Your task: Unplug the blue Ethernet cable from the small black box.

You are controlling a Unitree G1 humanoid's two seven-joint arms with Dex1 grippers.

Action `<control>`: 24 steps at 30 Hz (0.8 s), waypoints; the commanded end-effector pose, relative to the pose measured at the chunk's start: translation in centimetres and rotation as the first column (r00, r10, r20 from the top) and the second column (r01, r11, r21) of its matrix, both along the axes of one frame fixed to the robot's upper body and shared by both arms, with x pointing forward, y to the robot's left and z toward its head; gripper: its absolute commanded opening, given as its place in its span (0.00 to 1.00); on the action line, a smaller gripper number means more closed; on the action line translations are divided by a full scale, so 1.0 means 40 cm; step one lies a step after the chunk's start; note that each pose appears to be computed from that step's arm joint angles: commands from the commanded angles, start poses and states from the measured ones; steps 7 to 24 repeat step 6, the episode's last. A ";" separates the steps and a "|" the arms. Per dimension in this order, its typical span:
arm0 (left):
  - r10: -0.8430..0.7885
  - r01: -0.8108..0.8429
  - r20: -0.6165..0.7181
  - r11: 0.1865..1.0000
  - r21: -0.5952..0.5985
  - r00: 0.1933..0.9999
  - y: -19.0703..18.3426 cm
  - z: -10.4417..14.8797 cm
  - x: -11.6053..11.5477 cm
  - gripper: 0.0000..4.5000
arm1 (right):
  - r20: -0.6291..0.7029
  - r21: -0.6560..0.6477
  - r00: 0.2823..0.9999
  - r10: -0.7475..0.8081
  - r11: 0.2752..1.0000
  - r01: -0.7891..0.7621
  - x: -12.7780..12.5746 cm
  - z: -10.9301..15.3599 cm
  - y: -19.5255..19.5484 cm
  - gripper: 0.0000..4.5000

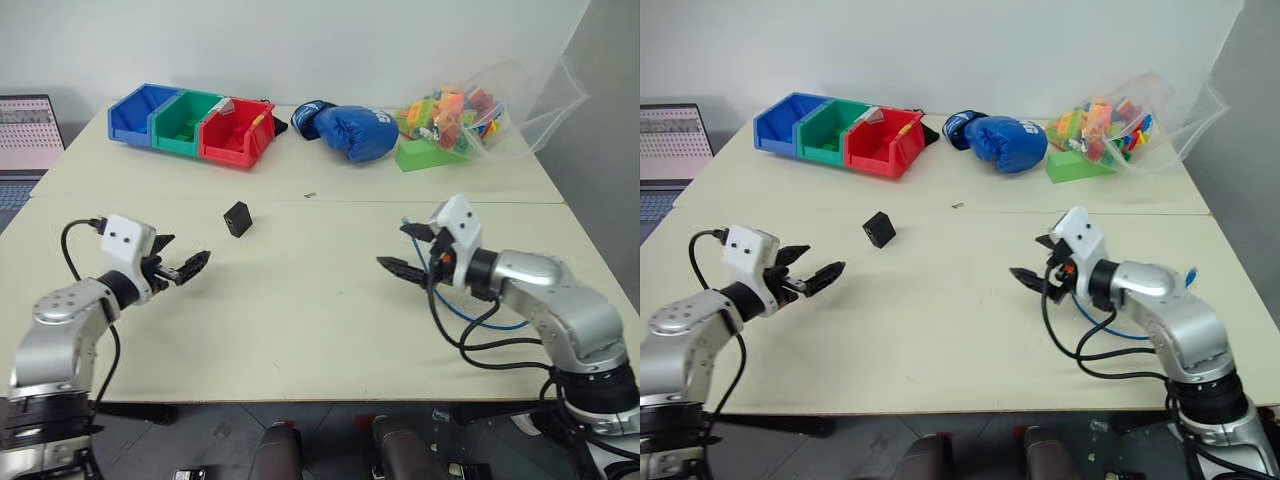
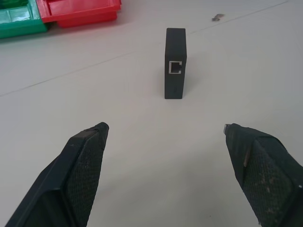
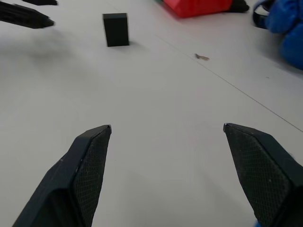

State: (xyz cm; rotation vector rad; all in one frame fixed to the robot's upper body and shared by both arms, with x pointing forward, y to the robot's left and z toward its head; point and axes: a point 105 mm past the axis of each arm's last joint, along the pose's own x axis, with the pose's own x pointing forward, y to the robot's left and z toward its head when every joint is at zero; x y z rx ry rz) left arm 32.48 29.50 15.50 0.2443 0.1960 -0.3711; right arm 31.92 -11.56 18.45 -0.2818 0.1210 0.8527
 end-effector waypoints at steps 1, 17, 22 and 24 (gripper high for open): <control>-0.083 0.083 0.044 0.997 0.007 0.996 -0.018 0.078 -0.013 0.93 | 0.022 0.014 1.000 -0.017 1.000 0.017 -0.003 0.035 -0.043 0.89; -0.203 0.204 -0.030 0.979 0.025 0.979 -0.057 0.073 -0.036 0.93 | 0.020 -0.046 0.999 -0.044 0.998 0.045 -0.003 0.024 -0.079 0.89; -0.203 0.204 -0.030 0.979 0.025 0.979 -0.057 0.073 -0.036 0.93 | 0.020 -0.046 0.999 -0.044 0.998 0.045 -0.003 0.024 -0.079 0.89; -0.203 0.204 -0.030 0.979 0.025 0.979 -0.057 0.073 -0.036 0.93 | 0.020 -0.046 0.999 -0.044 0.998 0.045 -0.003 0.024 -0.079 0.89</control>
